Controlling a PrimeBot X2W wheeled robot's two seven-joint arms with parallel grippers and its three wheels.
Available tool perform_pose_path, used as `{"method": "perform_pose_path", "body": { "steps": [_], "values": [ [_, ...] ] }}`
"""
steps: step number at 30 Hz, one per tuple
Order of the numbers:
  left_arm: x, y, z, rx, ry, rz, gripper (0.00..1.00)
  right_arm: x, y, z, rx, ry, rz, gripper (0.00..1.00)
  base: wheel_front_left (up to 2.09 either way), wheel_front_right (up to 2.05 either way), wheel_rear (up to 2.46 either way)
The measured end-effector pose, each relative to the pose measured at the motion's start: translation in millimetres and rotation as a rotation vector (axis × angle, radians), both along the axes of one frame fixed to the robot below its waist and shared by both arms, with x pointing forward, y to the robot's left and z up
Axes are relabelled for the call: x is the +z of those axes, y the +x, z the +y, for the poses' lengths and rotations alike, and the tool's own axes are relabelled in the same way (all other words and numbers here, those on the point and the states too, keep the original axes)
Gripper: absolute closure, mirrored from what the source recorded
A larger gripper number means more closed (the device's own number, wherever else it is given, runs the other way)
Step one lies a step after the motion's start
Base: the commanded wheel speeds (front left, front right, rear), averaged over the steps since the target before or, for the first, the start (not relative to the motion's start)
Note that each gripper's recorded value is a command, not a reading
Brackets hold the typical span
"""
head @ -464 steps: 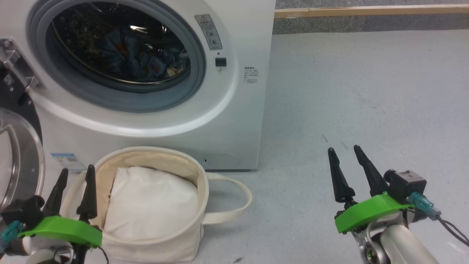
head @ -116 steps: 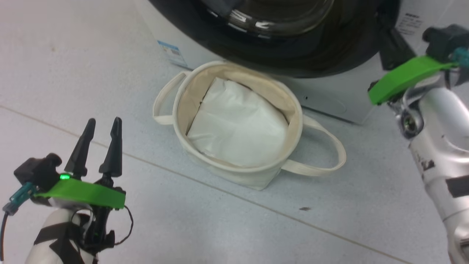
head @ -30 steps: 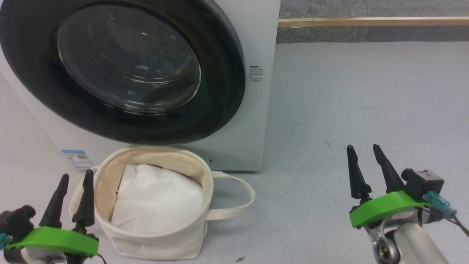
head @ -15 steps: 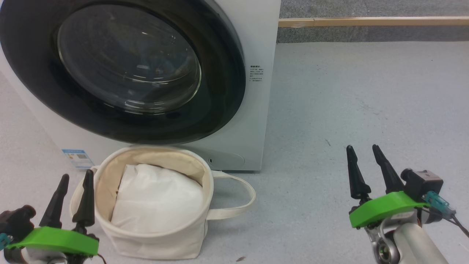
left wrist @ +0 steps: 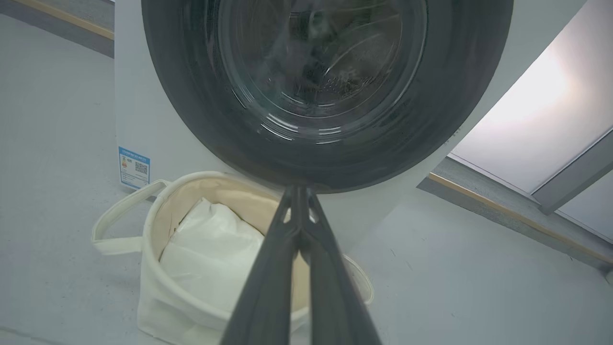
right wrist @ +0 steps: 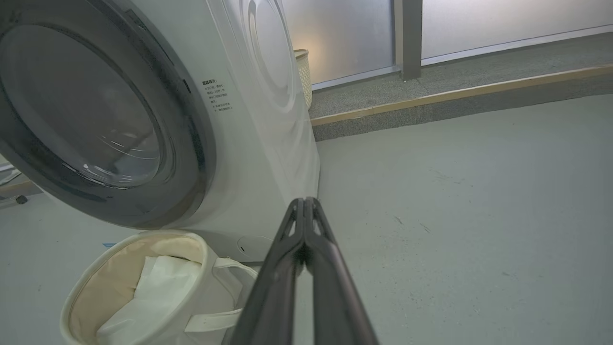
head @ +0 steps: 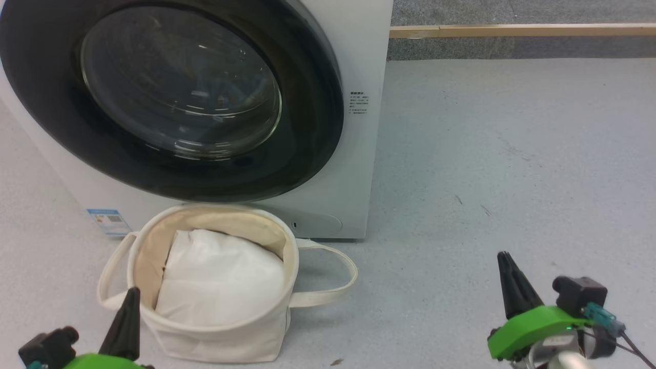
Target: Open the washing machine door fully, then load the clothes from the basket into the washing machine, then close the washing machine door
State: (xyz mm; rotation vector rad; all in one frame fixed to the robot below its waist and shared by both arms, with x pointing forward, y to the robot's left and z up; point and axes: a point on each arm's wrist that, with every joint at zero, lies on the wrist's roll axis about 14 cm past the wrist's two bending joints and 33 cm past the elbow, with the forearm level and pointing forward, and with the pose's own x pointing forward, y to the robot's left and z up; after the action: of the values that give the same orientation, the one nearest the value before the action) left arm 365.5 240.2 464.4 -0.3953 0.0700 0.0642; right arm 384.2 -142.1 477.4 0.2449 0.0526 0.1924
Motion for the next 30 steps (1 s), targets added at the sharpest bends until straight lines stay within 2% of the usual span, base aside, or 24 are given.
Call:
{"method": "perform_pose_path", "body": {
  "steps": [30],
  "values": [
    [-3,3,-9,0.043,-0.275,0.024,1.00,0,3,-19,-0.110,0.308,0.079,1.00,0.00,0.00,0.00]
  ]
}}
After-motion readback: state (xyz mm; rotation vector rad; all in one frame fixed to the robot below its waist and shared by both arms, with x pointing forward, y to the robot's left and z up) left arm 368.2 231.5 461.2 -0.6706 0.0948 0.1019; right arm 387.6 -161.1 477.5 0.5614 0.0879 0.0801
